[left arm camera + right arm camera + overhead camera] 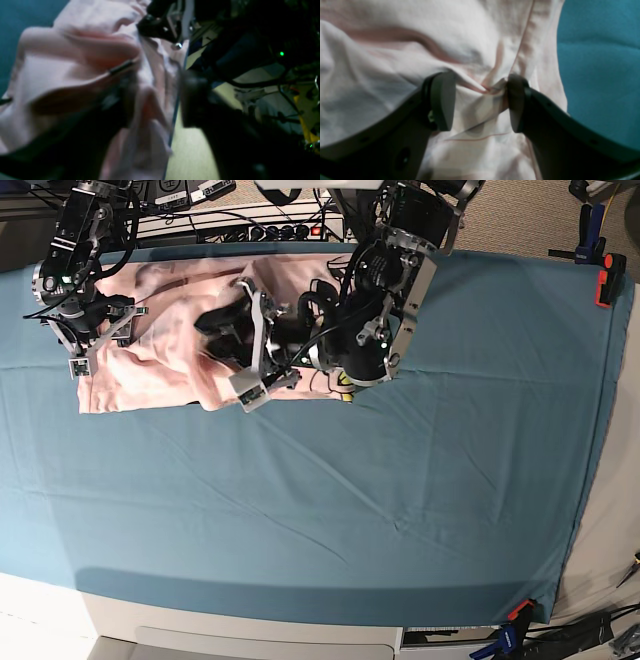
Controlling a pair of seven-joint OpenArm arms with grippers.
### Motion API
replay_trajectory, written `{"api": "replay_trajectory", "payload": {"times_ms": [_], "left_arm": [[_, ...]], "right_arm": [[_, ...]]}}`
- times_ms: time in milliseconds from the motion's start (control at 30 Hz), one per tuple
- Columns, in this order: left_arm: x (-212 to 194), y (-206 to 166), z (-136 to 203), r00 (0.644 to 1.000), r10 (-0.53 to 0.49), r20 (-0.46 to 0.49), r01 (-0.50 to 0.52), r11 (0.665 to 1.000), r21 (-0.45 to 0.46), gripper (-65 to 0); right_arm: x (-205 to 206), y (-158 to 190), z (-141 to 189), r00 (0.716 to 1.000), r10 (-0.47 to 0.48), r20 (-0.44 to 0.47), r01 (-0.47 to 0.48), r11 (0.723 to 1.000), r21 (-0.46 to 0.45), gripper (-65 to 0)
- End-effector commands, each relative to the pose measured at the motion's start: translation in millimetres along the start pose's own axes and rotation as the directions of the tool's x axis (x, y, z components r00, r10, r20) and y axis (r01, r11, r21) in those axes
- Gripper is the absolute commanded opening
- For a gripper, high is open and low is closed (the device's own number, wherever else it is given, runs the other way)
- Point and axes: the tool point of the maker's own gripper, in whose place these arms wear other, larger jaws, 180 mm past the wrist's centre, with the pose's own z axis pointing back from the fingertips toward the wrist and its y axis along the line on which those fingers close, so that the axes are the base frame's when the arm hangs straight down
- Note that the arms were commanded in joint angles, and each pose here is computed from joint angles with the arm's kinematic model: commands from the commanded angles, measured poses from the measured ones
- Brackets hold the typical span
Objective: Fold the T-shirt properly
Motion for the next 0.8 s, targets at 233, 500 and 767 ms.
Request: {"api": "replay_trajectory", "payload": {"times_ms": [233,500,767], "left_arm": [[19,-8,-5,0.998,-0.046,0.041,0.047,0.999,-0.010,-43.1],[-6,28,9,0.994,-0.043,-0.103,0.057,0.989,0.138,-65.0],[-39,69,33,0.977,-0.013,-0.214,0.083,0.944,0.320,-65.0]], "right_arm": [[15,-7,4,0.999,0.003,0.052,-0.003,1.000,-0.017,-31.8],[14,-7,4,0.999,0.004,0.048,-0.003,1.000,-0.017,-31.8],[16,-7,4,0.998,0.003,0.061,-0.002,1.000,-0.017,-31.8]]}}
